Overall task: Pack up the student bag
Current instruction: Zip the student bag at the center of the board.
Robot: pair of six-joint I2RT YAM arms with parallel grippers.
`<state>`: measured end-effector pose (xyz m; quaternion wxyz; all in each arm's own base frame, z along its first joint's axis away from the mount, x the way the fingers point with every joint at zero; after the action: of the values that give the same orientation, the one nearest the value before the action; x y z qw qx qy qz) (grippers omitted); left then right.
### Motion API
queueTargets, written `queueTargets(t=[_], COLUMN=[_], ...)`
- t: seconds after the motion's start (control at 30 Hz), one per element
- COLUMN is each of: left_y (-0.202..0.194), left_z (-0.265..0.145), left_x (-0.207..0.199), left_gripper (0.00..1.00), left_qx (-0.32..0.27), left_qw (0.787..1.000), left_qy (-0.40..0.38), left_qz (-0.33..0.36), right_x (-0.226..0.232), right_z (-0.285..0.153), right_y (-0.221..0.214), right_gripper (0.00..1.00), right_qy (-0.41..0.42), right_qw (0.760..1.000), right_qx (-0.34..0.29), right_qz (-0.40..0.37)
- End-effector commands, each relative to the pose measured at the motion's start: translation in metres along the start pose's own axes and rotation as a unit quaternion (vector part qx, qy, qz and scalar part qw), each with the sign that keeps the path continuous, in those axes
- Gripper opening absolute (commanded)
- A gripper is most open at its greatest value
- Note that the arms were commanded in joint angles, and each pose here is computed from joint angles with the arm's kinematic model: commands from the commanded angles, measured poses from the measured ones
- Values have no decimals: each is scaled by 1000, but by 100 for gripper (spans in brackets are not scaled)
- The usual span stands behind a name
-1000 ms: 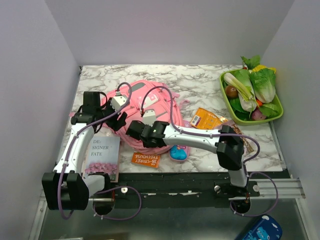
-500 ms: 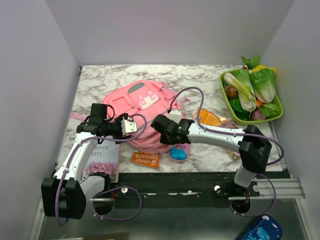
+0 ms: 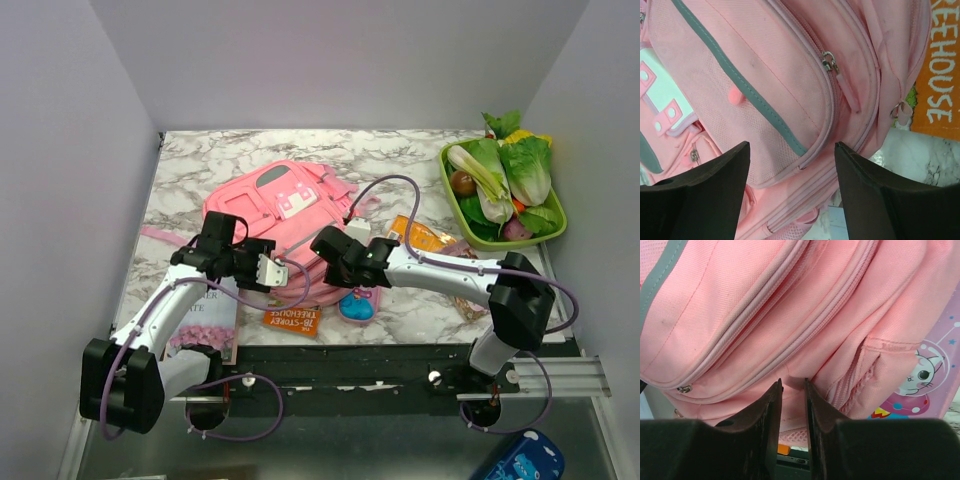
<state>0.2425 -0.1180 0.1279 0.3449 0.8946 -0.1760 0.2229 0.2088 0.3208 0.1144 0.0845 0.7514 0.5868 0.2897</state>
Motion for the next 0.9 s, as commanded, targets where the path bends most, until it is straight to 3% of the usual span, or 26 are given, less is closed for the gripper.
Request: queueTargets(t=[0.0, 0.13, 0.27, 0.3, 0.37, 0.4, 0.7, 0.87], left_y=[-16, -9, 2, 3, 8, 14, 72, 79], left_z=[3, 7, 13, 13, 11, 7, -25, -19], left_x=[-11, 2, 3, 4, 8, 14, 67, 72], left_gripper=[73, 65, 46, 31, 15, 1, 0, 0], left_qx=[42, 33, 20, 19, 18, 15, -73, -64], left_qw=[995, 994, 995, 996, 997, 998, 986, 980], left_qy=[-24, 11, 11, 10, 10, 11, 113, 113], left_qz=[92, 103, 99, 87, 68, 57, -101, -149], right_x=[-18, -19, -19, -18, -16, -14, 5, 13], right_z=[0, 0, -2, -3, -7, -9, -53, -71], right_y=[6, 7, 8, 9, 14, 16, 51, 61], right_gripper=[33, 33, 33, 33, 33, 35, 55, 58], right_qy=[-16, -7, -4, -2, 8, 14, 114, 181], right_qw=[1000, 1000, 1000, 1000, 1000, 999, 989, 974], right_qx=[-7, -7, -8, -11, -19, -24, -96, -131], right_qz=[16, 22, 22, 22, 22, 21, 25, 22])
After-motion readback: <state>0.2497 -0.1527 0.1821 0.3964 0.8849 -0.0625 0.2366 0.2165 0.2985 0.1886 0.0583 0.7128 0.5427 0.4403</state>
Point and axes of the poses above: each gripper's point midway between its finger pads, its own z axis out along the fingers, its own x axis along the line the jaws close on, y = z × x, the point moved 3 cm from there along -z, back along the fingers, and after that the axes turned 6 degrees about z, right-handed, at the moved point
